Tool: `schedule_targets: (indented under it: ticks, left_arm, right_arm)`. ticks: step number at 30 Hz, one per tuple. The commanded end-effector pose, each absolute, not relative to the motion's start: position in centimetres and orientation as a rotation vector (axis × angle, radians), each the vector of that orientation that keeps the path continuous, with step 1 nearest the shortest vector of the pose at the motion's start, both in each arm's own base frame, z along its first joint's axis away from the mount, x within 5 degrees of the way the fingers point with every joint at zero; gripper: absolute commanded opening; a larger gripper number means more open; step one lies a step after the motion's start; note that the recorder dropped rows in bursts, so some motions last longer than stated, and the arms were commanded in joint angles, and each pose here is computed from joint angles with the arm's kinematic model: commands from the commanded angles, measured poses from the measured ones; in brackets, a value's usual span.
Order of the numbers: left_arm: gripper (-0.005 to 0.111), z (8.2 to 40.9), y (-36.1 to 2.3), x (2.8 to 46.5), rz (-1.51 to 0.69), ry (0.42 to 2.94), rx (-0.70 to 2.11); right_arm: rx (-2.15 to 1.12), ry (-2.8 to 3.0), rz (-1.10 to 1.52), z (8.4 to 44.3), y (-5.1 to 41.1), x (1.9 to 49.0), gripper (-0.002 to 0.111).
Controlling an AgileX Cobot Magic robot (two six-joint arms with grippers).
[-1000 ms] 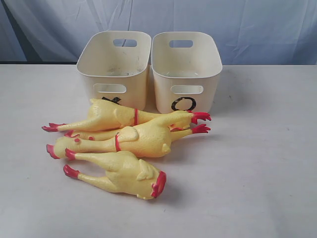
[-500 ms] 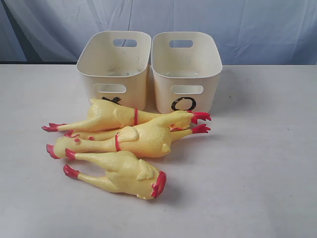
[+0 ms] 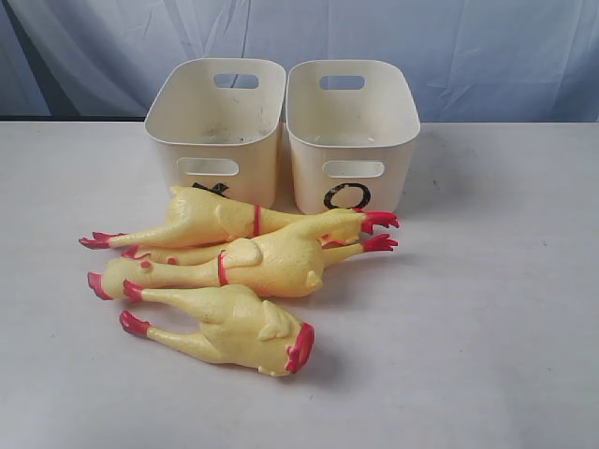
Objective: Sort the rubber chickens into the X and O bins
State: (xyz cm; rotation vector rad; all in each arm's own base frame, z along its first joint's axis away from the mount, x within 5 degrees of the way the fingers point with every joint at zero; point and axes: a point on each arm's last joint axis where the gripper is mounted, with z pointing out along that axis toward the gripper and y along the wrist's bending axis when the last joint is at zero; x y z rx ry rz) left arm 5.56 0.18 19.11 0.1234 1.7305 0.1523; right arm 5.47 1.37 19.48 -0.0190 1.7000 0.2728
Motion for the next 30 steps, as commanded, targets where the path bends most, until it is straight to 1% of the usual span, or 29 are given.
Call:
schedule_targets:
  ticks: [1,7,11,30]
  left_arm:
    - [0.0,19.23,0.15,5.55,0.146,1.712,0.123]
    - [0.0,19.23,0.15,5.55,0.146,1.712,0.123]
    - [0.0,19.23,0.15,5.55,0.146,1.712,0.123]
    - [0.0,19.23,0.15,5.55,0.146,1.712,0.123]
  right_arm:
    - [-0.018,1.681,0.272,19.59,1.33,5.46,0.0]
    - [0.006,1.641,0.277,19.96,1.21,5.51,0.0]
    - [0.138,1.637,0.448,20.05,1.49,5.46,0.0]
    - [0.135,1.637,0.444,20.04,1.49,5.46,0.0]
